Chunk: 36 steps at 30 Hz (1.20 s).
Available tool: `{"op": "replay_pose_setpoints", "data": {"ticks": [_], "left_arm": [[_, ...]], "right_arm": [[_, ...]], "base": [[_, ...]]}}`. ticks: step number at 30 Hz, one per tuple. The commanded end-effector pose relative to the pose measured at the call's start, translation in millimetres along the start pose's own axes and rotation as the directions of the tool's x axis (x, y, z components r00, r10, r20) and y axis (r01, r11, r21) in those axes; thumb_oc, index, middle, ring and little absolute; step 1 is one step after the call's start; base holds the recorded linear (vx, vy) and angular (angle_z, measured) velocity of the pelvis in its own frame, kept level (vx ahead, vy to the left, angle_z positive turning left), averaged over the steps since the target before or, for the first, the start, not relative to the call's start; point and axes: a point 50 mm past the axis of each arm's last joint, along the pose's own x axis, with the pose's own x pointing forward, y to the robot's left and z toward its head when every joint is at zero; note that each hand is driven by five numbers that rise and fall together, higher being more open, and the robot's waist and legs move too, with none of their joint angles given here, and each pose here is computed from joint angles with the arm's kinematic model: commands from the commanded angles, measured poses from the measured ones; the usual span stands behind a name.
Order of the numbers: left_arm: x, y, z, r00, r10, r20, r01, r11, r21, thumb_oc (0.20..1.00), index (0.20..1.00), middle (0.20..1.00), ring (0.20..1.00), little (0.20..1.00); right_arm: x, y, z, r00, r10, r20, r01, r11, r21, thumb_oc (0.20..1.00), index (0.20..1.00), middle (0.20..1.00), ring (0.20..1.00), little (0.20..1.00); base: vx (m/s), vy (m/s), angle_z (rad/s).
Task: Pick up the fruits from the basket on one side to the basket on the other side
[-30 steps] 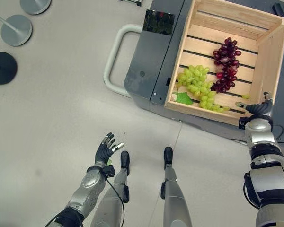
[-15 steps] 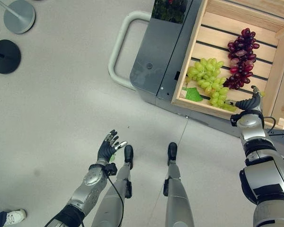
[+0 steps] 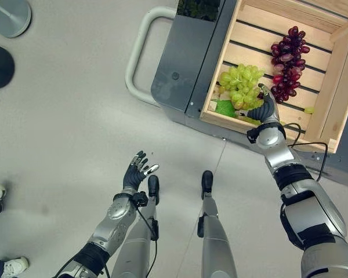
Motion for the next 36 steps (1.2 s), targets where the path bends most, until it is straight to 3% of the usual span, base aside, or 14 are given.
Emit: {"op": "replay_pose_setpoints", "data": {"ticks": [1,15,21,27,36], "left_arm": [[1,0,14,0.996,-0.023,0.084,0.017,0.998,0.065,1.0,1.0,1.0,1.0,1.0],[6,-10,20,0.994,-0.042,0.101,0.036,0.998,0.061,1.0,1.0,1.0,1.0,1.0],[6,-17,21,0.992,-0.066,0.103,0.061,0.997,0.055,1.0,1.0,1.0,1.0,1.0],[6,-29,31,0.983,-0.115,0.141,0.108,0.992,0.06,1.0,1.0,1.0,1.0,1.0],[6,-31,32,0.982,-0.124,0.144,0.116,0.991,0.065,1.0,1.0,1.0,1.0,1.0]], "right_arm": [[2,26,20,0.996,0.068,0.049,-0.07,0.996,0.052,1.0,1.0,1.0,1.0,1.0],[9,40,15,0.995,0.038,-0.094,-0.029,0.995,0.09,1.0,1.0,1.0,1.0,1.0],[12,31,1,0.978,-0.027,-0.206,0.029,1.0,0.006,1.0,1.0,1.0,1.0,1.0],[11,27,-9,0.961,-0.053,-0.273,0.001,0.982,-0.189,1.0,1.0,1.0,1.0,1.0],[10,28,-10,0.965,-0.032,-0.261,-0.026,0.976,-0.214,1.0,1.0,1.0,1.0,1.0]], "base": [[0.0,0.0,0.03],[0.0,-0.002,0.01],[0.0,0.006,0.04],[0.0,0.01,0.03],[0.0,0.0,0.06]]}}
